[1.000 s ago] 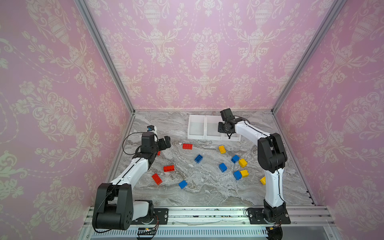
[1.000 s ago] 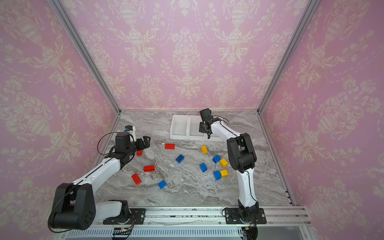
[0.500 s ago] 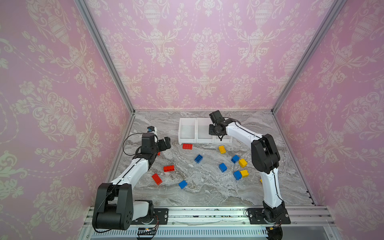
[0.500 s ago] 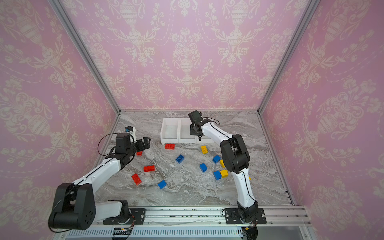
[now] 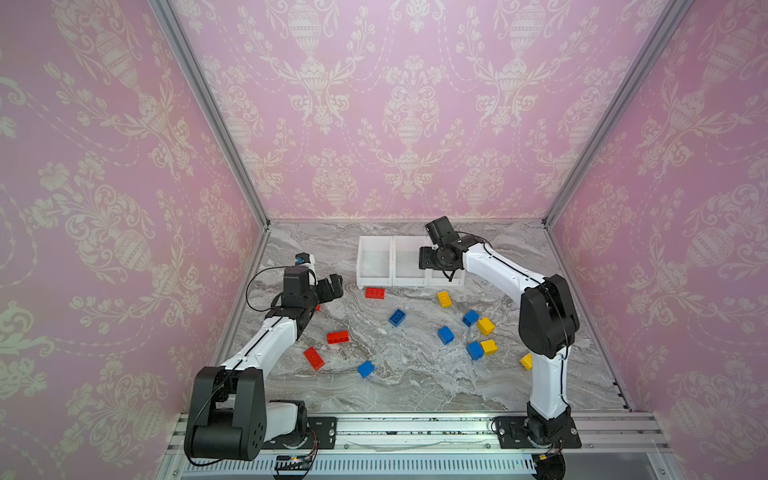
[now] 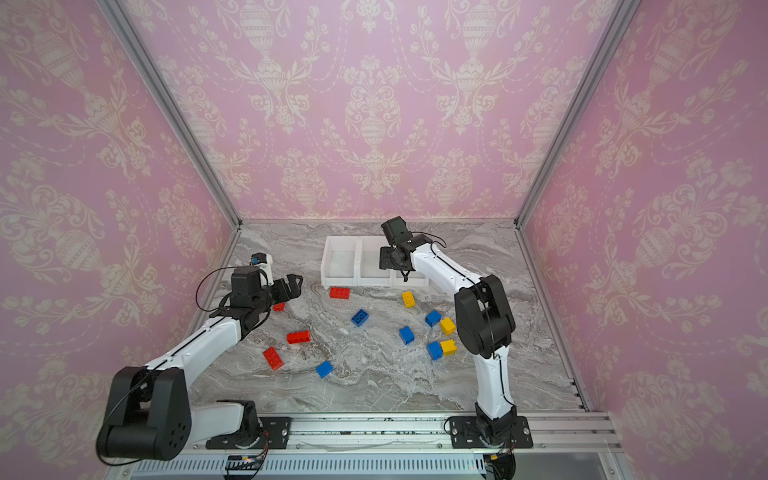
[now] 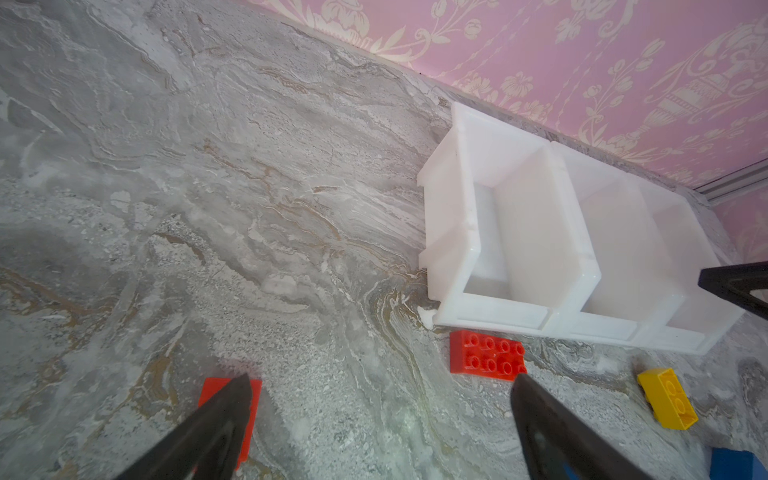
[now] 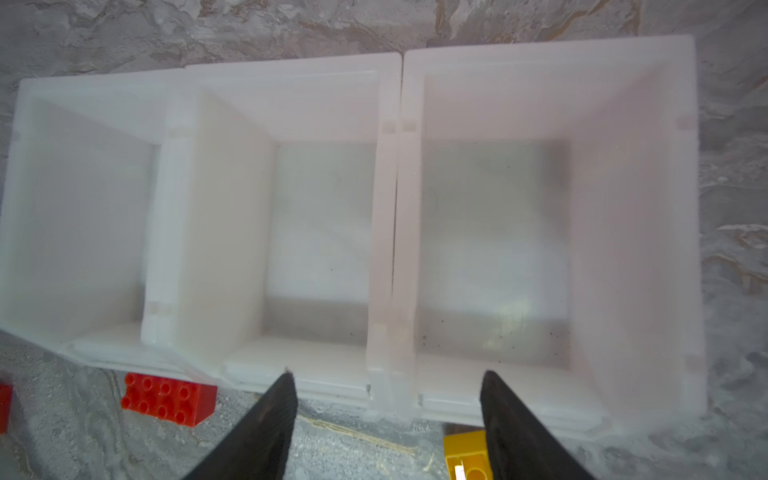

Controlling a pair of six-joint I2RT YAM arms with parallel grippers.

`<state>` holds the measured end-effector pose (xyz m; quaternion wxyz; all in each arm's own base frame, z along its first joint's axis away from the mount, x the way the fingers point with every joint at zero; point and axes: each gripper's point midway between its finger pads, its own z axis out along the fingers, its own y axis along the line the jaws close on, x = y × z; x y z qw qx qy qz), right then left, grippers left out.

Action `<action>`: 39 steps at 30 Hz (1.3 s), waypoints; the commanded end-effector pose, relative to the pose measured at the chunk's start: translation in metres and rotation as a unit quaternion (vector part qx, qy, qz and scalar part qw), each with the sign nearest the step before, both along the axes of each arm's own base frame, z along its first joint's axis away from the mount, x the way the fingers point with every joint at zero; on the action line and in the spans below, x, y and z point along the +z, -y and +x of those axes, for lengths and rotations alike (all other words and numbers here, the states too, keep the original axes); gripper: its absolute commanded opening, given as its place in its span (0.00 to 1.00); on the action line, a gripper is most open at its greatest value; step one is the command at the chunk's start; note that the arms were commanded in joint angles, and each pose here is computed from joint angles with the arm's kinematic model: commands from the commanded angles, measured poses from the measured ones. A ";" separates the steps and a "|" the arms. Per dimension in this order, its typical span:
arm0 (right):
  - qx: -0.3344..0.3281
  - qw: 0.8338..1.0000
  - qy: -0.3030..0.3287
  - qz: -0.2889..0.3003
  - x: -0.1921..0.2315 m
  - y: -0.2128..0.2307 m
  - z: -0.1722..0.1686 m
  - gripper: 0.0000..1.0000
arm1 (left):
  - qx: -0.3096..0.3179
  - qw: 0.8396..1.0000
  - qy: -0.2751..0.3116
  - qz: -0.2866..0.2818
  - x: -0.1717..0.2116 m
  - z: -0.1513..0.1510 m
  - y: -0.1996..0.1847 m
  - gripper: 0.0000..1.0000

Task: Sort the legos into containers by color
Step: 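Lower the right gripper in front of the bin and grasp the yellow brick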

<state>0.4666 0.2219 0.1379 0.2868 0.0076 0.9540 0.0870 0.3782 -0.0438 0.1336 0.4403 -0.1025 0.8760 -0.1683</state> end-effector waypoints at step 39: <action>0.072 0.983 -0.141 -0.090 -0.121 0.045 -0.072 0.56 | -0.066 0.995 -0.056 -0.046 -0.018 -0.016 0.054 0.99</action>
